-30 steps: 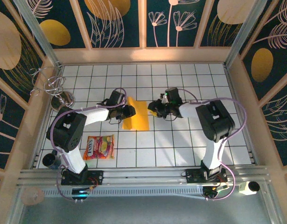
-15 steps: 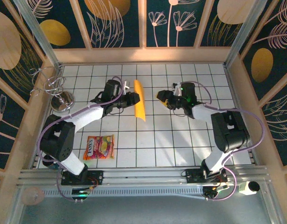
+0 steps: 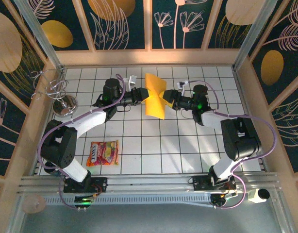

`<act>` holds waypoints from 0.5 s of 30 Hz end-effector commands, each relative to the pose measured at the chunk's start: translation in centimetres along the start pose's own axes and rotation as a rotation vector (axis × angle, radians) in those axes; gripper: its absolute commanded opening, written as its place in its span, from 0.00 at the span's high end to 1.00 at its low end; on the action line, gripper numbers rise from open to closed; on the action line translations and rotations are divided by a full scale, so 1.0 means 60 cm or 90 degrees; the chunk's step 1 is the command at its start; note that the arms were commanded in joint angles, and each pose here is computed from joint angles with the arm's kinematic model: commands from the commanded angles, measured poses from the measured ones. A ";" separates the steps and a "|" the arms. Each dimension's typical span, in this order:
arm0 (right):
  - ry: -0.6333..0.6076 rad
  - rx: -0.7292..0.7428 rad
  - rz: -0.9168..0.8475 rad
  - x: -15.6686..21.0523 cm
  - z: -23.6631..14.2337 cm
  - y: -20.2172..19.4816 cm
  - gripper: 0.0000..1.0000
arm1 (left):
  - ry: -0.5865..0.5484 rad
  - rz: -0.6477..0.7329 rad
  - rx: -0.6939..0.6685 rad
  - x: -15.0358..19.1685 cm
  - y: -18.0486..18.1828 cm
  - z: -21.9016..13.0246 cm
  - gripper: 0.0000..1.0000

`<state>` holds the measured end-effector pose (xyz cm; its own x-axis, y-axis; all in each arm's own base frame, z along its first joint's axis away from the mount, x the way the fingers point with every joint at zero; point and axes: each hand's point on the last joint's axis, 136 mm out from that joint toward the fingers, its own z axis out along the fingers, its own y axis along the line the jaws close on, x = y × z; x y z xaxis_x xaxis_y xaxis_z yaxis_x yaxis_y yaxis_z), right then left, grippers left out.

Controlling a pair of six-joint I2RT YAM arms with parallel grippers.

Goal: Fold a paper plane with a square sheet of paper (pick it up from the middle)
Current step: First fold in half a square sheet of paper at the center of the table.

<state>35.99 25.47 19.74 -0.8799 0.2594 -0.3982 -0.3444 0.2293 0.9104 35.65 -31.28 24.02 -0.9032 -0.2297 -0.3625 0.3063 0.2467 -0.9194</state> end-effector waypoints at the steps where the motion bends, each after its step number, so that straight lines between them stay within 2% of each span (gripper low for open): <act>1: 0.031 -0.068 -0.027 0.013 0.007 0.038 0.12 | 0.017 -0.015 0.006 0.010 0.013 0.000 0.72; 6: 0.030 -0.071 -0.038 0.016 0.003 0.051 0.23 | 0.005 -0.028 -0.039 0.006 0.044 -0.002 0.72; 9: 0.024 -0.041 -0.045 0.017 -0.001 0.044 0.31 | -0.005 -0.040 -0.070 0.002 0.068 -0.008 0.72; 15: 0.018 0.012 -0.051 0.014 -0.008 0.025 0.55 | -0.011 -0.068 -0.086 0.007 0.099 -0.011 0.72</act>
<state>34.65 25.94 20.59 -0.8757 0.2182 -0.4307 -0.3825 0.2308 0.8947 36.92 -29.57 20.69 -0.9120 -0.2752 -0.3041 0.2106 0.3220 -0.9230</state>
